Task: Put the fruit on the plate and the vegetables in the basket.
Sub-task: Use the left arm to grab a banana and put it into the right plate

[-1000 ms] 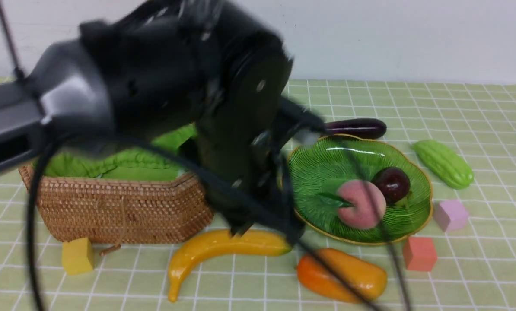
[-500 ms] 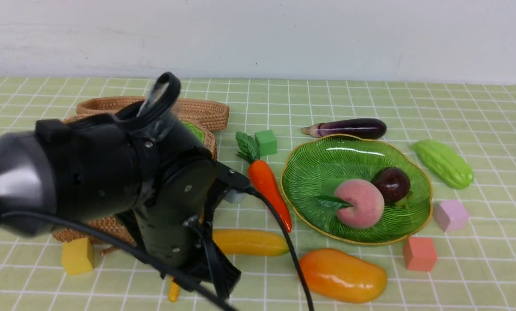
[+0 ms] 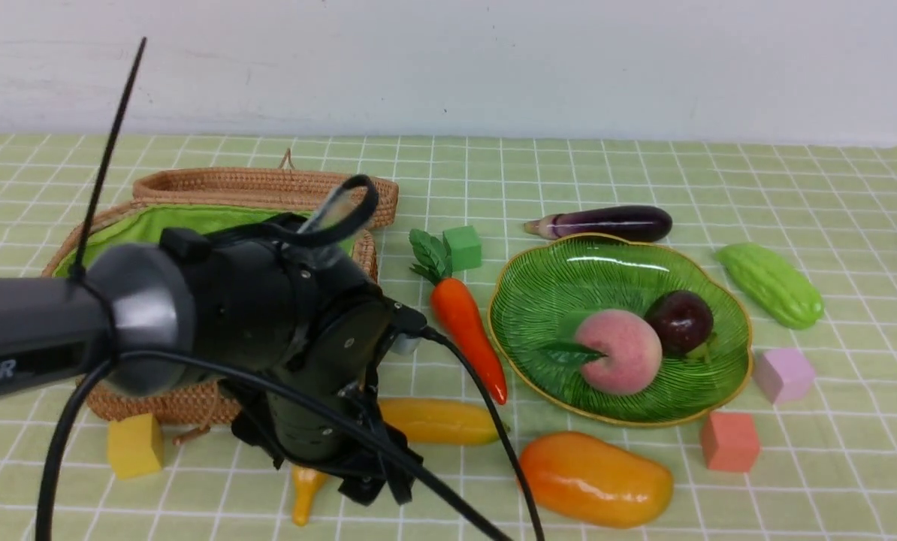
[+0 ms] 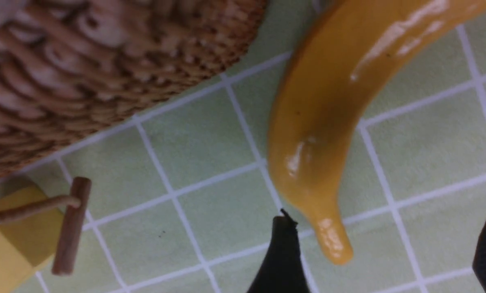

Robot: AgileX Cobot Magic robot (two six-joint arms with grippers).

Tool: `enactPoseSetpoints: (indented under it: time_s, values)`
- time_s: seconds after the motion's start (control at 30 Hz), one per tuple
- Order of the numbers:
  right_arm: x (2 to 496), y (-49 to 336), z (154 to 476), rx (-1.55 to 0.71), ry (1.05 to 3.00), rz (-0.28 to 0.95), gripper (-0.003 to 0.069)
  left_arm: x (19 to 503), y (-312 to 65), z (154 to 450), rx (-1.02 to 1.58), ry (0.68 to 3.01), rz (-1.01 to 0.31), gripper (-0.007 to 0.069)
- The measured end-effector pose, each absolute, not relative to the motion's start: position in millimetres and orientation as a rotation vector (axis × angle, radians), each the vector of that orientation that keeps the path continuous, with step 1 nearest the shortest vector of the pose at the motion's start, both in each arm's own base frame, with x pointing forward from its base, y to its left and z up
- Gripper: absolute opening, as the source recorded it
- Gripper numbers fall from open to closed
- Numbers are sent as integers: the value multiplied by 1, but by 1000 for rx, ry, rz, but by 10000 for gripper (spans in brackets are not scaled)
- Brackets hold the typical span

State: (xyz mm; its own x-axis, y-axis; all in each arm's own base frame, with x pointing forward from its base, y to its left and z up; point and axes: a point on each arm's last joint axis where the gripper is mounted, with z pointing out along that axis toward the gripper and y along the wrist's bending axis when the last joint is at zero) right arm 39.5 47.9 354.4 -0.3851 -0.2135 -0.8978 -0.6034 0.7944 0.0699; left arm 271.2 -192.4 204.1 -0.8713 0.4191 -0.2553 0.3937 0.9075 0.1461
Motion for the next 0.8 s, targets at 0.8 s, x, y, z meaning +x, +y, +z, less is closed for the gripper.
enactPoseSetpoints:
  time_s: [0.8]
  values:
    - [39, 48, 354, -632, 1954, 467, 89, 286, -199, 167, 632, 2780, 194, 543]
